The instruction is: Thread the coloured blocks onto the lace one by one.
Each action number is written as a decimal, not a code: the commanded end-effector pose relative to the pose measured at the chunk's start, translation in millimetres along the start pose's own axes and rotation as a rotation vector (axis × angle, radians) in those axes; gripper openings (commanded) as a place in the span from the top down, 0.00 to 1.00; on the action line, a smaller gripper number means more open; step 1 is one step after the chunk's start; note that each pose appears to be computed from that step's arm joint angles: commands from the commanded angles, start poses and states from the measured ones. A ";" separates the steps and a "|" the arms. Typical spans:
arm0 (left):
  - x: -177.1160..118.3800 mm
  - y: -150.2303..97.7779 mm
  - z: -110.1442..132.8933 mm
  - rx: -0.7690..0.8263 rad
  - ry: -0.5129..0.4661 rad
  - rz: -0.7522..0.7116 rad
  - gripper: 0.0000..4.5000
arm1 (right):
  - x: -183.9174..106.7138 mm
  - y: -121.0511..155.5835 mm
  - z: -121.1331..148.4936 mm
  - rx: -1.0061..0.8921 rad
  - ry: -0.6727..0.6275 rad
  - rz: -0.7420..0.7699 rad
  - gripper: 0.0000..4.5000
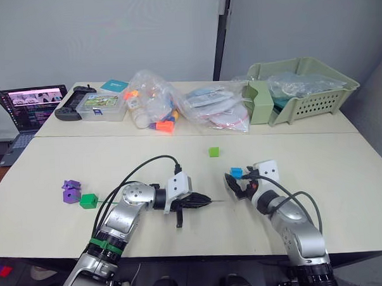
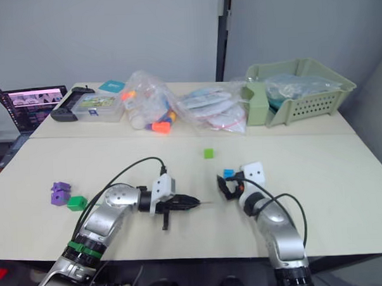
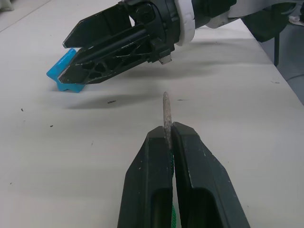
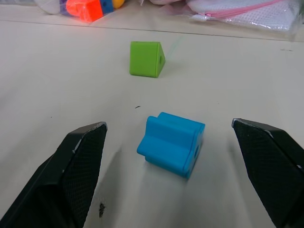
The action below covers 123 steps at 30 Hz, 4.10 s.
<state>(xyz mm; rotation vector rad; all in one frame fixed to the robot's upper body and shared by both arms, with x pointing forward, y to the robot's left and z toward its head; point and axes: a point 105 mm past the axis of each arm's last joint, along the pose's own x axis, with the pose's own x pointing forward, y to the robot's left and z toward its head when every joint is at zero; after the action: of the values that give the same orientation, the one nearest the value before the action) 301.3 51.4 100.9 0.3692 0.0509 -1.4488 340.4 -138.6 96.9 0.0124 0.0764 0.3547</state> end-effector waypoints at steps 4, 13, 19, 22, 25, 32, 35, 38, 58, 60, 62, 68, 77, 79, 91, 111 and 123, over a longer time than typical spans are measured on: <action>-0.2 2.5 12.0 0.044 -0.017 -0.001 1.00 | 12.7 -6.3 10.0 -0.019 -0.037 -0.049 0.01; -0.8 2.6 11.3 0.049 -0.008 0.000 1.00 | 18.9 -4.7 4.6 -0.003 -0.017 -0.063 0.26; 0.9 1.0 10.5 0.047 -0.009 -0.007 1.00 | 14.8 -5.8 10.2 0.023 -0.039 -0.070 0.73; 2.6 0.4 10.8 0.047 -0.012 -0.012 1.00 | 8.8 -5.2 15.6 0.026 -0.056 -0.050 0.73; 5.7 0.0 11.8 0.048 -0.019 -0.023 1.00 | -7.2 -7.8 17.5 0.010 -0.056 -0.034 0.73; 14.3 -1.0 12.3 0.046 -0.041 -0.051 1.00 | -48.7 -5.7 10.0 0.003 -0.016 -0.017 0.73; 20.1 1.2 13.4 0.048 -0.054 -0.061 1.00 | -66.8 3.2 -3.5 0.035 0.040 -0.015 0.73; 23.2 3.1 13.3 0.050 -0.058 -0.069 1.00 | -74.7 8.5 -11.0 0.057 0.073 -0.015 0.73; 26.5 7.5 9.2 0.048 -0.064 -0.079 1.00 | -111.5 1.6 28.5 -0.130 0.076 0.254 0.00; 27.4 7.4 9.1 0.047 -0.068 -0.076 1.00 | -112.2 -4.5 40.5 -0.186 0.075 0.312 0.00; 28.2 7.2 8.8 0.047 -0.070 -0.073 1.00 | -110.7 -7.7 47.5 -0.234 0.088 0.364 0.00; 31.9 3.7 10.8 0.047 -0.082 -0.060 1.00 | -106.9 -9.9 50.6 -0.527 0.325 0.690 0.00; 34.9 -6.1 12.0 0.030 -0.084 -0.032 1.00 | -65.1 -12.0 52.4 -1.071 0.486 1.050 0.00; 35.3 -7.1 12.1 0.026 -0.081 -0.020 1.00 | -57.4 -13.7 49.6 -1.163 0.513 1.096 0.00; 34.6 -11.2 13.2 0.009 -0.079 0.005 1.00 | -51.8 -11.9 28.3 -1.169 0.607 1.186 0.00; 43.5 -10.2 13.2 0.018 -0.058 -0.012 1.00 | -51.1 6.8 27.6 -0.847 0.682 0.971 0.70; 47.9 -10.1 10.9 0.023 -0.038 -0.038 1.00 | -51.4 19.9 21.7 -0.810 0.698 0.960 0.70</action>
<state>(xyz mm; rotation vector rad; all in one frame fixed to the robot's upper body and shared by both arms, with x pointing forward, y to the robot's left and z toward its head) 296.0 6.9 89.5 0.3462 0.0502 -1.4778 290.2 -144.8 116.8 -0.8929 0.6576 1.3008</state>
